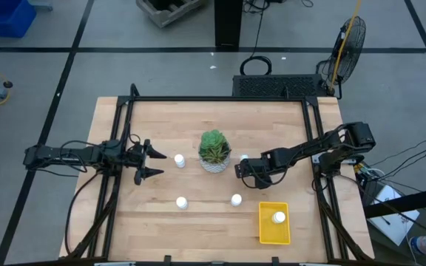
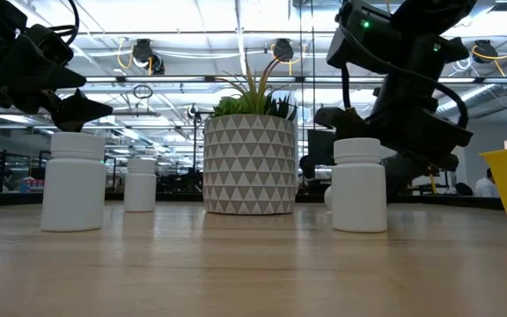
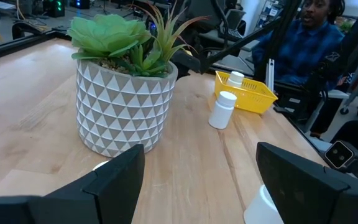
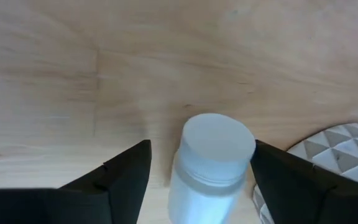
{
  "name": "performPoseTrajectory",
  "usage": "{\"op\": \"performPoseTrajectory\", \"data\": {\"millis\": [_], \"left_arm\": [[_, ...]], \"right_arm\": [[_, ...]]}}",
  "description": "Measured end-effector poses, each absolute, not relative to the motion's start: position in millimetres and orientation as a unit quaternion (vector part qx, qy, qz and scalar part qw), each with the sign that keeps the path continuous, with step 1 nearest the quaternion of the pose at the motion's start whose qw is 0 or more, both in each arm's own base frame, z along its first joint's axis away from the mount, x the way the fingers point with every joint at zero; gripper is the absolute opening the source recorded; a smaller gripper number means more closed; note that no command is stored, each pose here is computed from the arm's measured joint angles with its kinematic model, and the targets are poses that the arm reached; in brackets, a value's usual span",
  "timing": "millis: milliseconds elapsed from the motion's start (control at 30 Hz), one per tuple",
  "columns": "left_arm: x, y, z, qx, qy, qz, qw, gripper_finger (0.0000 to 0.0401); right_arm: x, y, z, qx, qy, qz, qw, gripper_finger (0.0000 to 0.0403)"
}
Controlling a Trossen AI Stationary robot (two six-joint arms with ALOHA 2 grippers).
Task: Pick and place pill bottles into a basket
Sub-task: Put the white pill bottle into the bin
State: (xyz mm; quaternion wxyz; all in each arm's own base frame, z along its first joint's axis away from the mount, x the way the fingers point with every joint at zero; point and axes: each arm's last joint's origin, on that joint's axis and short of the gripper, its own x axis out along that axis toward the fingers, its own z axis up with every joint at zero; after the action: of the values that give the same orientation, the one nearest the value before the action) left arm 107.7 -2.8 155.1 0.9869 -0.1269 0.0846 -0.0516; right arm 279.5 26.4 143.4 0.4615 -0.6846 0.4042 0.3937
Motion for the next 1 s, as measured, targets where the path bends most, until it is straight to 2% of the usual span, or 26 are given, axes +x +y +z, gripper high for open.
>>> {"op": "performPoseTrajectory", "data": {"millis": [400, 667, 800, 1000], "left_arm": [[107.7, -2.8, 155.1, -0.127, 0.085, -0.052, 0.987, 0.0310], [107.7, -3.0, 155.2, -0.127, 0.085, -0.055, 0.987, 0.0310], [107.7, -3.0, 155.1, -0.128, 0.085, -0.055, 0.987, 0.0310], [107.7, -3.0, 155.2, -0.128, 0.085, -0.055, 0.987, 0.0310]], "right_arm": [[281.6, 27.2, 144.3, -0.685, 0.394, 0.391, 0.472, 0.0180], [281.9, 26.7, 144.2, -0.679, 0.384, 0.401, 0.481, 0.0176], [282.2, 26.5, 144.4, -0.678, 0.385, 0.397, 0.483, 0.0160], [287.5, 27.7, 152.0, -0.683, 0.388, 0.339, 0.517, 0.0145]]}}
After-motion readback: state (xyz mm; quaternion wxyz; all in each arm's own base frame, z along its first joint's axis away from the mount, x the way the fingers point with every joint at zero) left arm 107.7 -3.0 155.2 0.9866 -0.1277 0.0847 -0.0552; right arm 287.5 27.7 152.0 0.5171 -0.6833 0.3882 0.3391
